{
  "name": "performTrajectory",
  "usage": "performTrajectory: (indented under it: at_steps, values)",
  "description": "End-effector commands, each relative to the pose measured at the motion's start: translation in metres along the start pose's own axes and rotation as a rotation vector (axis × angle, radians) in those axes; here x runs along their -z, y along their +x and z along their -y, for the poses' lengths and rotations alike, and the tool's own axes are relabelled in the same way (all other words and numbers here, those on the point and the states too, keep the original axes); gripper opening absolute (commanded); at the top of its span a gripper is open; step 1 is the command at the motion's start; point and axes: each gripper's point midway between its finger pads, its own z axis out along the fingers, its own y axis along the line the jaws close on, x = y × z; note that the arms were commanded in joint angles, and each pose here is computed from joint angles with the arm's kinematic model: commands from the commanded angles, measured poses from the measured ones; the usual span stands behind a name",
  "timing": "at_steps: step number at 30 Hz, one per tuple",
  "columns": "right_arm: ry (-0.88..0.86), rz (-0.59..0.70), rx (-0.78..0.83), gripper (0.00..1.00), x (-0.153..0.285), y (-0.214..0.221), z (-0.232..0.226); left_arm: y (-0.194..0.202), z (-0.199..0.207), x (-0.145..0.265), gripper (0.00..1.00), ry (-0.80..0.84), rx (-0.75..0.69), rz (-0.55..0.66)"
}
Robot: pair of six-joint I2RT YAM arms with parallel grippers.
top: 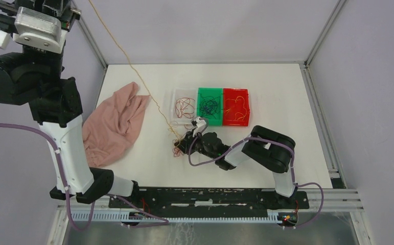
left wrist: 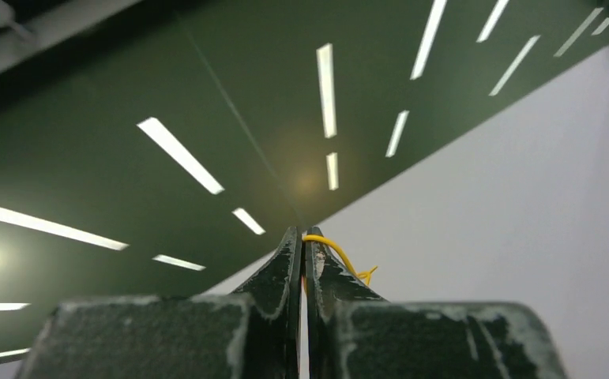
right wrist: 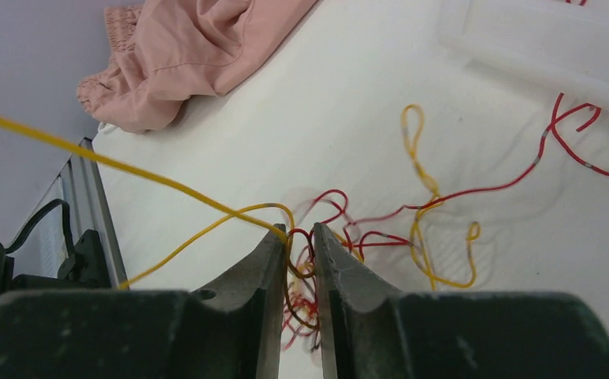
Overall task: Untangle the cables
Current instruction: Untie the cable.
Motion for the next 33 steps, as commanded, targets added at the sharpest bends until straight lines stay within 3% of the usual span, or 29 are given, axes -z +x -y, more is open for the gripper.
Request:
performTrajectory:
  at_steps: [1, 3, 5, 8, 11, 15, 21, 28, 32, 33]
  values:
    - [0.047, 0.007, 0.001, 0.27, 0.003, 0.001, 0.007, -0.059, -0.071, 0.003, 0.03, -0.322, -0.312, 0.193]
    - [0.095, -0.004, 0.006, 0.35, 0.006, 0.004, 0.016, -0.073, -0.084, 0.005, 0.03, -0.400, -0.384, 0.253]
    - [0.155, -0.015, 0.019, 0.37, 0.010, 0.007, 0.027, -0.083, -0.091, 0.007, 0.03, -0.451, -0.425, 0.302]
    - [0.218, -0.002, 0.039, 0.49, 0.019, 0.003, 0.038, -0.083, -0.093, 0.009, 0.03, -0.472, -0.407, 0.312]
    - [0.180, 0.037, 0.086, 0.57, 0.027, -0.014, 0.026, -0.056, -0.080, 0.005, 0.03, -0.401, -0.300, 0.224]
    - [0.076, 0.099, 0.176, 0.66, 0.044, -0.055, -0.009, 0.004, -0.032, 0.006, 0.03, -0.205, -0.092, 0.036]
    - [-0.048, 0.041, 0.340, 0.80, 0.069, -0.092, -0.057, 0.062, 0.018, 0.028, 0.03, -0.078, 0.077, -0.134]
    - [-0.156, 0.100, 0.433, 0.89, 0.067, -0.136, -0.099, 0.069, 0.029, 0.038, 0.03, -0.049, 0.112, -0.171]
    - [-0.309, 0.061, 0.385, 0.93, 0.043, -0.136, -0.132, 0.069, 0.033, 0.039, 0.03, -0.030, 0.121, -0.176]
    - [-0.352, 0.053, 0.357, 0.98, 0.036, -0.134, -0.141, 0.069, 0.034, 0.039, 0.03, -0.028, 0.124, -0.179]
